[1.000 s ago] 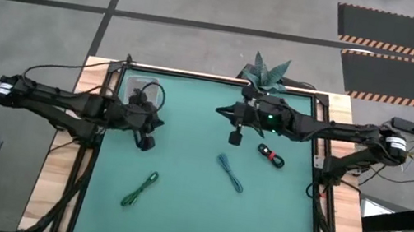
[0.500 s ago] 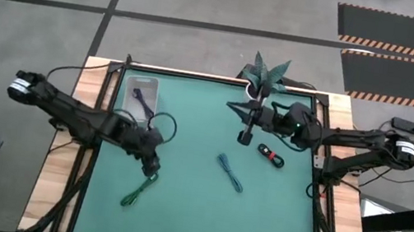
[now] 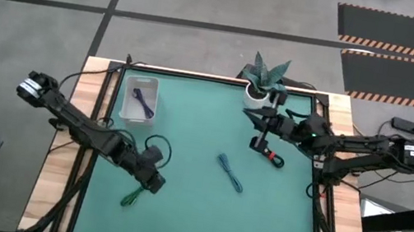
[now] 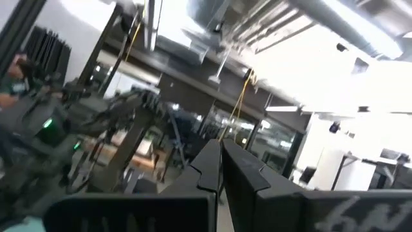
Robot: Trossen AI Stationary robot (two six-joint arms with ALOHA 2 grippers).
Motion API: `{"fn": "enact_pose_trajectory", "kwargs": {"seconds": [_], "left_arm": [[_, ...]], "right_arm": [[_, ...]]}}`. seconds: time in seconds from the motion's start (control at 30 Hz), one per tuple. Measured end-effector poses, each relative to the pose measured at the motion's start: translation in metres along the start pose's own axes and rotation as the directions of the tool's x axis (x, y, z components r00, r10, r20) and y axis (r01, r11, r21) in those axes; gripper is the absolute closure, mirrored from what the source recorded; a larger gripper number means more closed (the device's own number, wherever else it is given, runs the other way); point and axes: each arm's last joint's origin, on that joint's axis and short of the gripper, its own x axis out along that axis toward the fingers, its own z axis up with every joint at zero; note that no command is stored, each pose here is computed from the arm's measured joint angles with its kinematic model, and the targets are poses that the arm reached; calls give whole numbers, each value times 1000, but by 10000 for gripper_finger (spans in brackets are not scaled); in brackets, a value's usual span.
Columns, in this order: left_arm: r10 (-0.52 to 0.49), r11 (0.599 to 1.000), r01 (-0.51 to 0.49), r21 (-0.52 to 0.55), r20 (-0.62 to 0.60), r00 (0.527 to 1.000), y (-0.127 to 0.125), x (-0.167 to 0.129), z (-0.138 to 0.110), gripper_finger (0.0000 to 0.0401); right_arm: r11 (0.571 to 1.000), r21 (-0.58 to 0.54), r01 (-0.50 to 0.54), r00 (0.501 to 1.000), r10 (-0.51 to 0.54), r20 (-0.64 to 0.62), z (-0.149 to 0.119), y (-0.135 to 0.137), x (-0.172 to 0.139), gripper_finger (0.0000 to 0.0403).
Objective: Pick and place USB-C Cables
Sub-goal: Put the green usb cable into the gray bin
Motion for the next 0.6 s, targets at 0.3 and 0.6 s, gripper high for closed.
{"fn": "enact_pose_trajectory", "kwargs": {"seconds": [0.3, 0.6], "left_arm": [[83, 956, -107, -273, -100, 992, -11, 2, -43, 401], [397, 874, -408, -264, -95, 913, -34, 2, -65, 401]], "right_arm": [[1000, 16, 21, 999, -22, 50, 15, -3, -22, 394], [999, 29, 20, 998, -22, 51, 16, -4, -21, 394]]}}
